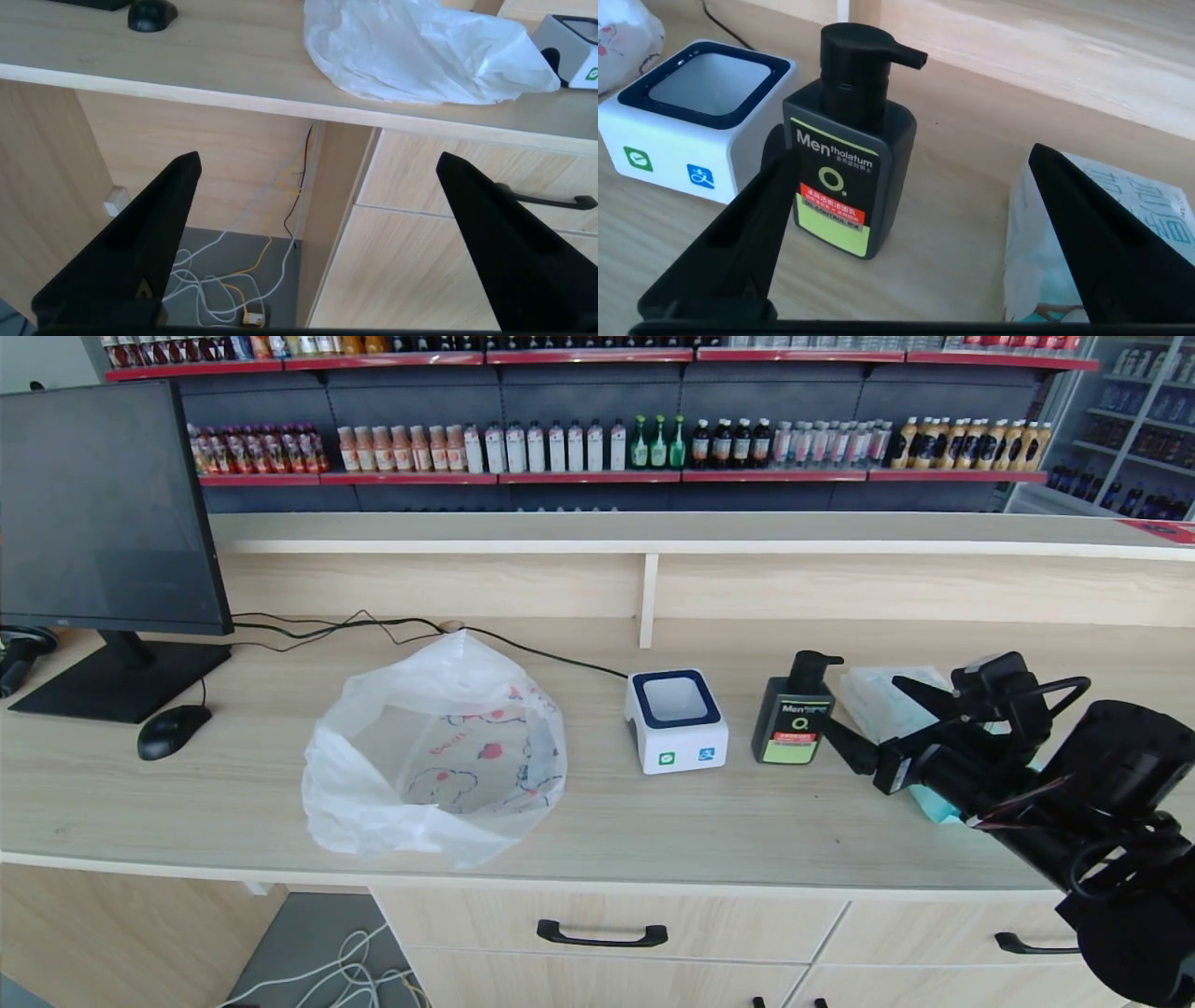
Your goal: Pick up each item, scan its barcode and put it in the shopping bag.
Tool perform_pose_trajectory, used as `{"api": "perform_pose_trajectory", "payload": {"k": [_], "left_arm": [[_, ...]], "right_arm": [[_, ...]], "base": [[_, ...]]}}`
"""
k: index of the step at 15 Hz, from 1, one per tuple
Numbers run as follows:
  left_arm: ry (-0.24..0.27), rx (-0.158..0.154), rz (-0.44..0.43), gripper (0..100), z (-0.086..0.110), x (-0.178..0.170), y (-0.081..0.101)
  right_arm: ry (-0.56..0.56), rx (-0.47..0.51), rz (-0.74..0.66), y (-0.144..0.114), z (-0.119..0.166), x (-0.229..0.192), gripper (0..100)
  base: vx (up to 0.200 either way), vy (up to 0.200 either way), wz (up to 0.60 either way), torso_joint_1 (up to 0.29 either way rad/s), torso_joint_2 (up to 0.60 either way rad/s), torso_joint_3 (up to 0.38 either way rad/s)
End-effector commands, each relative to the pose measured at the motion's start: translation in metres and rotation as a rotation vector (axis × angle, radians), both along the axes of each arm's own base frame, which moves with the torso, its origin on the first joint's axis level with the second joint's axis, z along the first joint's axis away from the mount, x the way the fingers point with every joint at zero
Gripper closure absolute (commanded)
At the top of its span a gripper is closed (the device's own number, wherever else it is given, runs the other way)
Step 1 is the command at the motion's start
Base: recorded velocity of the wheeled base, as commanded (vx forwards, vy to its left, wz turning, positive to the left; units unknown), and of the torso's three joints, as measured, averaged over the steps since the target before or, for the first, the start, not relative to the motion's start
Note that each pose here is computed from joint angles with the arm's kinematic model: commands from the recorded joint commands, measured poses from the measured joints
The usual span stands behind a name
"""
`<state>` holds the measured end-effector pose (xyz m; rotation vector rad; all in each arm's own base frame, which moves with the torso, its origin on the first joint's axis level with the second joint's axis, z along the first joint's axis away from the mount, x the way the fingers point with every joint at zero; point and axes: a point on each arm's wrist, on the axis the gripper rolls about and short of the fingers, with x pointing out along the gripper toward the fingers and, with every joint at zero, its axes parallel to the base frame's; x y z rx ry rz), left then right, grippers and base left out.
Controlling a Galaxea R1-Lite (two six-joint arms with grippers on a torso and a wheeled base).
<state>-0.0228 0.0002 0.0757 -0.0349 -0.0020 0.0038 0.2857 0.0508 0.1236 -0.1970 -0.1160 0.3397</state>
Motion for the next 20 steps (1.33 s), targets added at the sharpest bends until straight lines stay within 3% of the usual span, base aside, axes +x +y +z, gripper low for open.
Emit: {"api": "perform_pose_trajectory", "payload": {"k": [1,20], "left_arm": [[-0.001,0.0,0.001,0,0.0001,0.0,0.0],[-0.001,0.0,0.001,0,0.0001,0.0,0.0]], "right_arm": [[0.005,0.0,-0.006,0.0013,-0.0038,0.0069,0],[0.016,0.046,-0.097,0.0006,-0.0045,0.0102,0]], "base": [[0.0,0.0,0.0,0.0,0.0,0.0],[0.0,0.0,0.0,0.0,0.0,0.0]]}}
